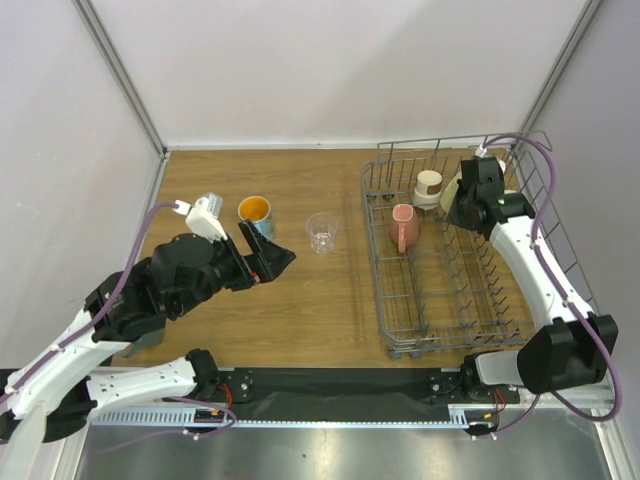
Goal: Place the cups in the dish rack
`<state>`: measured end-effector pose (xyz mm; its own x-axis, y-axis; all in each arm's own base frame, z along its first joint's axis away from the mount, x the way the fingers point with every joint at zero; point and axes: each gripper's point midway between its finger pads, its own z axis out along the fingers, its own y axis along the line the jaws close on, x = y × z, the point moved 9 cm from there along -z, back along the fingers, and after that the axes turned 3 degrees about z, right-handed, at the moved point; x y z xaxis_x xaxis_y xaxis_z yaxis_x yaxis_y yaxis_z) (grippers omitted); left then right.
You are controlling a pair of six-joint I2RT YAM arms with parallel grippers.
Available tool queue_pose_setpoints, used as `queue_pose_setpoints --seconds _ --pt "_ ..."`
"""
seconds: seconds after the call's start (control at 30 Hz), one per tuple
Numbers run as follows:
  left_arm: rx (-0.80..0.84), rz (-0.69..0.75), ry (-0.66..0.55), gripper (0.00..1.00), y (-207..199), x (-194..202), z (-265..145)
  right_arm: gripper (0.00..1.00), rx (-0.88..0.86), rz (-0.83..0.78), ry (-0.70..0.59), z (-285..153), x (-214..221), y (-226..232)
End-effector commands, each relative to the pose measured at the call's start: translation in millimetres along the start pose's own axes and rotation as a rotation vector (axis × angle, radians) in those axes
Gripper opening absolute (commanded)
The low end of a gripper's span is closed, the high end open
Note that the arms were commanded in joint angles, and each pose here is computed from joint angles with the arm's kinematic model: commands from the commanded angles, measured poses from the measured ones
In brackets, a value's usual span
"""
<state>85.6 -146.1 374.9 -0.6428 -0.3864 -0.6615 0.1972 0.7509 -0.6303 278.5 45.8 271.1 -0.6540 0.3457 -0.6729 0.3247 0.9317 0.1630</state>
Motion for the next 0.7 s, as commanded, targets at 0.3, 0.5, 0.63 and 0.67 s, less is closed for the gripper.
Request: queue_pose_setpoints --seconds 0.3,0.5,0.63,0.67 --pt "-0.086 0.206 -0.08 1.0 -1.1 -30.3 -18.4 0.0 0.032 -0.017 -0.162 40.0 -29.7 13.2" --pt "-0.095 0.256 -0.078 1.0 -7.1 -36.8 -17.3 0.0 0.026 0.012 -0.116 58.3 -17.1 17.7" --pt "-0.093 0.289 -0.086 1.0 -13.4 -43.4 -13.4 0.0 0.049 0.025 -0.078 68.8 -11.1 19.1" --pt "-0.089 0.297 -0.08 1.0 -15.7 -44.6 -11.9 0.0 0.047 0.028 -0.073 70.7 -9.5 19.9"
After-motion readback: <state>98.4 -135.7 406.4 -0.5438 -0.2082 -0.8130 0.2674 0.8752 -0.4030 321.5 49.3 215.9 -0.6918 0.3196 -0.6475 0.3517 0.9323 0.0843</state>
